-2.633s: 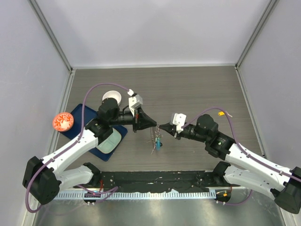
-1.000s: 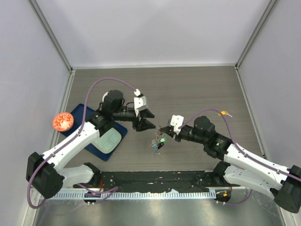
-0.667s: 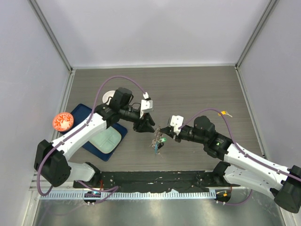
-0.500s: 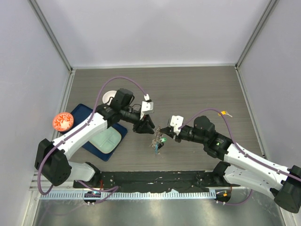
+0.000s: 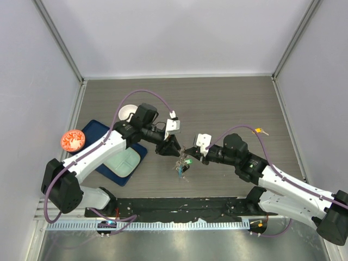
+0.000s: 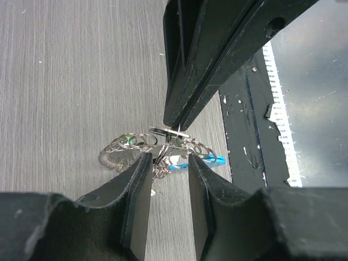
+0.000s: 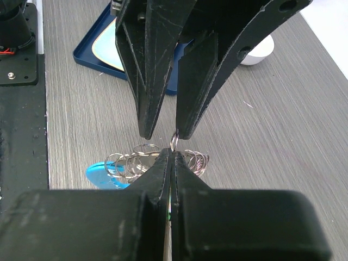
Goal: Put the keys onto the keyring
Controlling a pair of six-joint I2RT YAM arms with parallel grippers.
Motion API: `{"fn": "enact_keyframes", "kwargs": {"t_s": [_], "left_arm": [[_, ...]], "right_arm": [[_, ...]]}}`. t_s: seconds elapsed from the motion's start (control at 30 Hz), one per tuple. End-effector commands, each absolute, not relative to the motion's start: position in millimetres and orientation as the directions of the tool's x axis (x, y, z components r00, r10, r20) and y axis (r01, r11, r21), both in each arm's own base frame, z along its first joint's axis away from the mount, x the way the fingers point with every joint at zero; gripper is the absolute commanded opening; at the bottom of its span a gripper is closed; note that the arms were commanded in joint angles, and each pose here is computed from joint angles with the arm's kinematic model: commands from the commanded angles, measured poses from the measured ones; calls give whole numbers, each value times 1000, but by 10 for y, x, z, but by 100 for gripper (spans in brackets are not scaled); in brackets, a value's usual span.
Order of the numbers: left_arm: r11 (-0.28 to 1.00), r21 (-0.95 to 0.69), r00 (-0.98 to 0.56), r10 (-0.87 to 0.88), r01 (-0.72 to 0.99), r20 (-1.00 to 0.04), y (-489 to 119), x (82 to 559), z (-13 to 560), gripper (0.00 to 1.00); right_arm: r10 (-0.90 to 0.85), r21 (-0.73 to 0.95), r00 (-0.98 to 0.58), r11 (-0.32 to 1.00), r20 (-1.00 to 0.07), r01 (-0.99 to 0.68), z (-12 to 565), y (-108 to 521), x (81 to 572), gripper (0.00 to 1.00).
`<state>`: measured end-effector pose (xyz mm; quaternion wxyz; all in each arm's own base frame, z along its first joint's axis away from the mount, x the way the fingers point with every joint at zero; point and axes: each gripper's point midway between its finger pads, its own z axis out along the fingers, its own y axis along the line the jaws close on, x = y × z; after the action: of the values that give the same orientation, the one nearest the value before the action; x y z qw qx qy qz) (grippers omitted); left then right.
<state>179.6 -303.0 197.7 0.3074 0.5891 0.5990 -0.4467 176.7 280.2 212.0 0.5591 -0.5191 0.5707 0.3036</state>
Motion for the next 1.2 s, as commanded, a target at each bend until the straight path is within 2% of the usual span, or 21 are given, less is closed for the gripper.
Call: {"fn": "enact_keyframes", "kwargs": {"t_s": [0.0,0.1,0.2,0.23,0.3,0.7,1.13,1.17], "left_arm": [[-116,-85,-35,381,990,-924,-3108,1864,2191,34],[-121,-91,-38,383,989,-923,-3111,1846,2175,27],[-122,-90,-37,383,988,-923,-3114,1847,2181,14],[-123,-92,-38,382,988,-923,-3112,1841,2185,7],[-121,-90,-38,380,989,-924,-3107,1836,2196,0],[-34,-44,-29,353,998,-935,-2901,1790,2343,0],[22,-112,-114,130,993,-985,-2934,1839,2708,0],[31,-80,-83,97,996,-992,-2955,1882,2787,0]], "right_arm": [[-165,-288,250,281,-954,-915,2542,2883,1797,1],[-163,-286,249,277,-955,-917,2544,2889,1791,1],[-168,-285,246,276,-955,-918,2530,2893,1796,1],[-167,-284,245,276,-955,-918,2531,2892,1791,1],[-168,-283,244,276,-955,-919,2521,2889,1788,1],[-189,-286,237,304,-953,-909,2445,2818,1810,1],[-186,-269,225,263,-956,-926,2397,2896,1780,1],[-184,-266,223,258,-957,-929,2398,2905,1773,1]]}}
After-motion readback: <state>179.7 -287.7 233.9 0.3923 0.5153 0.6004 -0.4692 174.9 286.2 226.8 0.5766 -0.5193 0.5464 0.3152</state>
